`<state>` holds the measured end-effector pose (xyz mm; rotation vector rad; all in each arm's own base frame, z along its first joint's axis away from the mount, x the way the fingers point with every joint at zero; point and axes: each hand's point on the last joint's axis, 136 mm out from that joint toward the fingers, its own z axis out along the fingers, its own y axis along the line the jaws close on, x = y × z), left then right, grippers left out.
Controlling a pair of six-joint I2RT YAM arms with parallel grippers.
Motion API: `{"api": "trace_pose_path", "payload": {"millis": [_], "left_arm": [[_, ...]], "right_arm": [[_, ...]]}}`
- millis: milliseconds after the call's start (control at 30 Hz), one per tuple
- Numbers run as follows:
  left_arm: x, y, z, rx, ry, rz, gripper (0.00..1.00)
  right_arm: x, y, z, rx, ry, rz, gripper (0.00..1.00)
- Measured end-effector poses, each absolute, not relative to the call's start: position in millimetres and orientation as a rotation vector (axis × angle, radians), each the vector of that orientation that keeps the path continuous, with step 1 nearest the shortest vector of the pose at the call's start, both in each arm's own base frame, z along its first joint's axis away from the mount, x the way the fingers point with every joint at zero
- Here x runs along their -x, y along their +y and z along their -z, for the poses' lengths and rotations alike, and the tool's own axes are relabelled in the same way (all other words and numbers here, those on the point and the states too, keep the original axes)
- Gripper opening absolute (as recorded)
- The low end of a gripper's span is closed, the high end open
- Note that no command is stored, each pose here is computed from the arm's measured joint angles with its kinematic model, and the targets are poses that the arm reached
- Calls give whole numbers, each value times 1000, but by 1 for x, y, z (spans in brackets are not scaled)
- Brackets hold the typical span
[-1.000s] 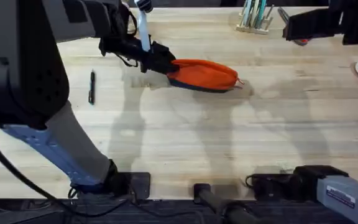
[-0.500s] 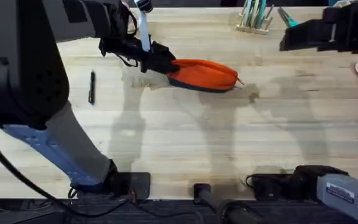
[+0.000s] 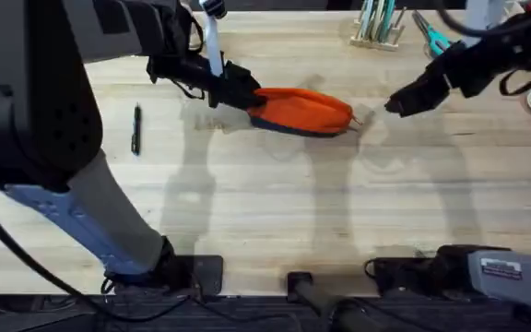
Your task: Unzip the bag, pick up the pens from the table one at a time and place them inside, then zip the bag closed.
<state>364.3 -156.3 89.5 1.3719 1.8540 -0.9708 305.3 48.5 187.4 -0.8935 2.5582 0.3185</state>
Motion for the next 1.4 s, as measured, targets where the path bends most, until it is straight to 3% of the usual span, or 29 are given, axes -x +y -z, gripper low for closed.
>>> {"api": "trace_pose_path", "payload": {"millis": [400, 633, 967, 1133, 1400], "left_arm": [[-364, -156, -90, -1372, 1854, 970, 41], [-364, -156, -90, -1372, 1853, 971, 41], [-364, -156, -90, -1372, 1853, 971, 41], [-364, -156, -90, -1372, 1852, 970, 41], [-367, -157, -90, -1376, 1839, 957, 41]], "right_arm": [[-300, 32, -169, 1013, 2629, -207, 997], [-278, 28, -197, 1134, 2517, -132, 997], [-249, 2, -242, 963, 2372, -75, 997], [-238, 2, -229, 937, 2300, -186, 997], [-255, -1, -202, 774, 2077, -427, 997]]}}
